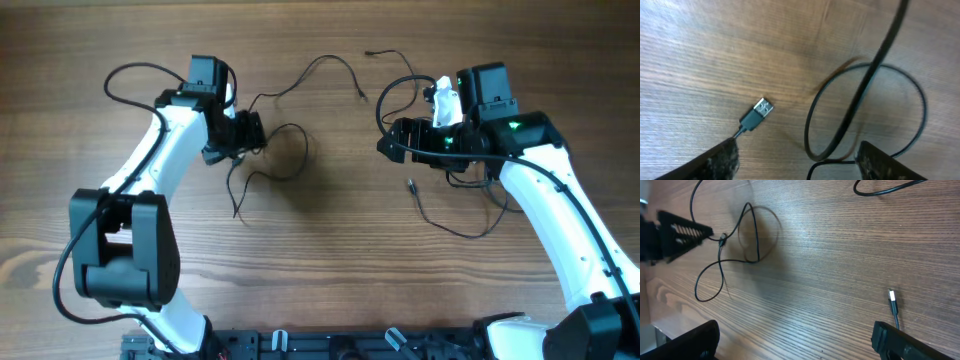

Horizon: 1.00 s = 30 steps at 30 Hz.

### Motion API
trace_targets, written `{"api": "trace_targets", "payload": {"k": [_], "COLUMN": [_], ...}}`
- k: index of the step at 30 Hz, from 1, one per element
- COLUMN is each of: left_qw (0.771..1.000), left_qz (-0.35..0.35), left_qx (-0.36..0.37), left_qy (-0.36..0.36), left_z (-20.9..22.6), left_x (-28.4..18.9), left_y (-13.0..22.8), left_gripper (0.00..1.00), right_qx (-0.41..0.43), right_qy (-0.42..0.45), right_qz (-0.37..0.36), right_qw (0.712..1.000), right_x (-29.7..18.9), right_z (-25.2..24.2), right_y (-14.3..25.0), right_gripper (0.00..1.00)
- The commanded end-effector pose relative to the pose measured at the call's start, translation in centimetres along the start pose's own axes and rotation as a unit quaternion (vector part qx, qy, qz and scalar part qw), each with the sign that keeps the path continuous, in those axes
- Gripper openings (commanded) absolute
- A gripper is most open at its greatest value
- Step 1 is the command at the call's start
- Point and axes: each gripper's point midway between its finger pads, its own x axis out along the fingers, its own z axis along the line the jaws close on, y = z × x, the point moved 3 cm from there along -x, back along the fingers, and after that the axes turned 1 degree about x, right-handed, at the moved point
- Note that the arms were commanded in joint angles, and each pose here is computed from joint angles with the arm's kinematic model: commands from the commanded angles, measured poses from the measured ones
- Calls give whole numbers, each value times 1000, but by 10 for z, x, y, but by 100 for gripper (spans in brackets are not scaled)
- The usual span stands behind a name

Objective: Untangle cables

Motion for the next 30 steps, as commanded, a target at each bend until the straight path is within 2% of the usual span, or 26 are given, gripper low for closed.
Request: {"api": "trace_targets", "payload": {"k": [1, 2, 4, 7, 10, 11, 12, 13, 14, 15, 16, 19, 23, 27, 30], "left_qw": [1000, 1000, 997, 982, 966, 964, 962, 957, 955, 951, 948, 944, 943, 943, 943], "left_qz": [-2, -19, -71, -177, -231, -236, -236, -238, -238, -235, -231, -224, -225, -225, -225], "left_qx": [20, 18, 9, -52, -103, -117, -130, -163, -176, -203, -218, -241, -245, -245, -245], "left_qy": [-6, 1, 12, 40, 50, 44, 36, 10, 3, -10, -17, -29, -30, -30, -30], "left_z": [-8, -13, -23, -25, 2, 15, 28, 57, 69, 91, 104, 123, 126, 126, 126], "left_x": [4, -5, -37, -107, -146, -150, -152, -155, -156, -159, -160, -162, -162, -162, -162], "left_y": [10, 1, -21, -55, -69, -71, -73, -74, -74, -73, -71, -66, -66, -66, -66], "left_gripper": [95, 100, 100, 100, 100, 100, 100, 100, 100, 100, 100, 100, 100, 100, 100], "right_qx": [-16, -20, -31, -79, -120, -130, -143, -156, -162, -170, -174, -172, -135, -134, -143], "right_qy": [3, 1, -15, -94, -111, -111, -100, -87, -82, -82, -84, -85, -81, -91, -95], "right_qz": [-17, -25, -40, -55, -37, -38, -42, -46, -48, -46, -44, -34, -21, -19, -16], "right_qw": [1000, 999, 999, 991, 986, 985, 984, 983, 982, 981, 980, 981, 987, 987, 985], "right_x": [-5, -5, -6, 4, 36, 45, 62, 81, 92, 111, 123, 160, 200, 232, 237], "right_z": [3, 4, 10, 43, 69, 74, 79, 82, 83, 85, 85, 77, 60, 58, 64], "right_y": [-7, -10, -18, -29, -22, -23, -24, -25, -25, -25, -25, -23, -20, -13, -7], "right_gripper": [100, 100, 100, 99, 80, 64, 59, 59, 60, 66, 67, 67, 66, 46, 17]}}
